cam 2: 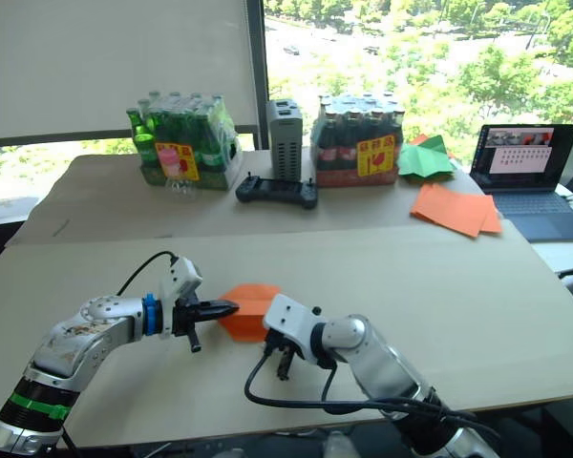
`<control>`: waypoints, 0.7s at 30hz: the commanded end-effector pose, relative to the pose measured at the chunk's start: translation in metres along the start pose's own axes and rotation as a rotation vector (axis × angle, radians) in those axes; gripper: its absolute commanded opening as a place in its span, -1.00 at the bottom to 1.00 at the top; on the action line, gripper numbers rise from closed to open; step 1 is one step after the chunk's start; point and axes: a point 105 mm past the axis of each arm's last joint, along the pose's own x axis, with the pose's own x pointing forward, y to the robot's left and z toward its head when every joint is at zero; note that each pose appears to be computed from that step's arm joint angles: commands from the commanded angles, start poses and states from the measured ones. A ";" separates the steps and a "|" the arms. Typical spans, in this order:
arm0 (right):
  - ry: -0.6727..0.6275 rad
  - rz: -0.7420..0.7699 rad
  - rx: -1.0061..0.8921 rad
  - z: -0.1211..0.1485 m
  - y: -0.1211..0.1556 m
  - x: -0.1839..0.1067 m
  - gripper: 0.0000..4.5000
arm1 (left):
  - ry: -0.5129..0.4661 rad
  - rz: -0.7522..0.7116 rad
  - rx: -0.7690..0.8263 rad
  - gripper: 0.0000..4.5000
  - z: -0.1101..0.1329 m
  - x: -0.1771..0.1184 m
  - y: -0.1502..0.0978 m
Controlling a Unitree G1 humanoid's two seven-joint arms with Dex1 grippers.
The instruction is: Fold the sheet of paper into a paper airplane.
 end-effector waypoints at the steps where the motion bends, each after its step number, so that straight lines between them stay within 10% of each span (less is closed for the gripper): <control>1: 0.032 0.013 0.029 -0.007 0.003 0.003 -0.98 | -0.004 -0.002 0.027 -1.00 0.000 -0.003 -0.004; 14: -0.104 0.132 0.054 0.033 0.016 -0.030 -0.98 | 0.005 -0.024 0.019 -1.00 -0.013 0.000 -0.021; 21: -0.142 0.009 0.201 0.042 -0.027 -0.034 -0.73 | 0.021 -0.015 0.018 -1.00 -0.020 -0.001 -0.019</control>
